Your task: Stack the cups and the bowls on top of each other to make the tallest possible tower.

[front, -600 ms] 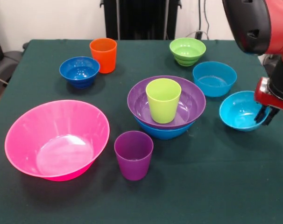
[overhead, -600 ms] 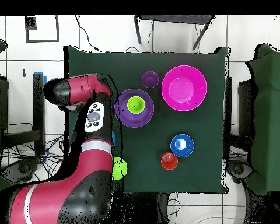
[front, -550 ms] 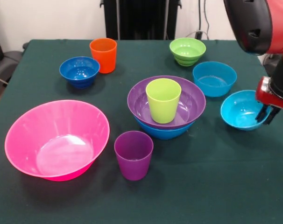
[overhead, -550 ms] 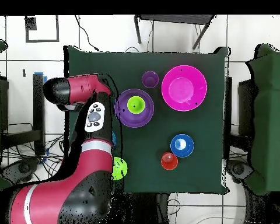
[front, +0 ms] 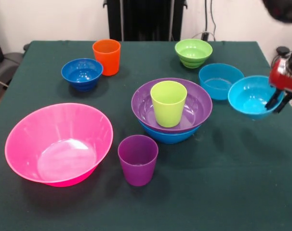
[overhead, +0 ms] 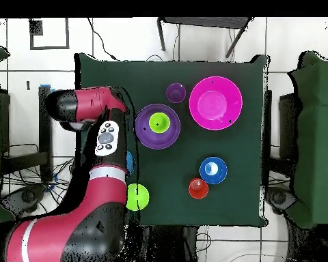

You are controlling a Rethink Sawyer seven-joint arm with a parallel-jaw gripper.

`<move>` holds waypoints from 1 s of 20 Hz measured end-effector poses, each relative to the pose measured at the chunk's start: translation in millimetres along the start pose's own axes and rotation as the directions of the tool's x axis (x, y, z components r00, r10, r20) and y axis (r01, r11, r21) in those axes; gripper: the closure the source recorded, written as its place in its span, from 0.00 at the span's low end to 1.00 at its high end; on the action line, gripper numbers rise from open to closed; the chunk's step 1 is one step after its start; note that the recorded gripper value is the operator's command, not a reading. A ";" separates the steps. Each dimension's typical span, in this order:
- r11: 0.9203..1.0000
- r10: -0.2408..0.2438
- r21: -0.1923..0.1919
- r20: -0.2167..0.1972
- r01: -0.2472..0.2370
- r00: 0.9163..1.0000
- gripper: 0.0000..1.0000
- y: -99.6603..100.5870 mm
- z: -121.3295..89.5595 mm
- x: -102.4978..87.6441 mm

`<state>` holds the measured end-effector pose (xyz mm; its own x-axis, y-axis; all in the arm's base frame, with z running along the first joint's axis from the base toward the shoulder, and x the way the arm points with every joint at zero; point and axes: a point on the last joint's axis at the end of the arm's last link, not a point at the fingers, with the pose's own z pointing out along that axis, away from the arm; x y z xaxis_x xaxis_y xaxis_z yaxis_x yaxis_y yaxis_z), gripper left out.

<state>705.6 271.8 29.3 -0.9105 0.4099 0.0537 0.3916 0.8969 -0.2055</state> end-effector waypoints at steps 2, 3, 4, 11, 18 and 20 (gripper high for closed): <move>1.000 0.010 0.006 0.015 -0.010 1.000 1.00 -6.9 -17.3 -6.7; 1.000 0.015 0.009 0.022 -0.015 1.000 1.00 -10.3 -26.0 -10.0; 1.000 0.021 0.012 0.026 -0.021 0.999 1.00 -14.0 -34.7 -13.1; 0.997 0.064 0.026 0.056 -0.066 0.996 1.00 -40.8 -97.5 -36.1; 0.994 0.103 0.032 0.108 -0.107 0.989 1.00 -69.8 -138.1 -57.4; 0.993 0.107 0.044 0.123 -0.113 0.987 1.00 -79.2 -141.9 -62.7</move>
<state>750.5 198.6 181.0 -0.8726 0.4801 -0.0895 0.4862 0.8364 -0.2532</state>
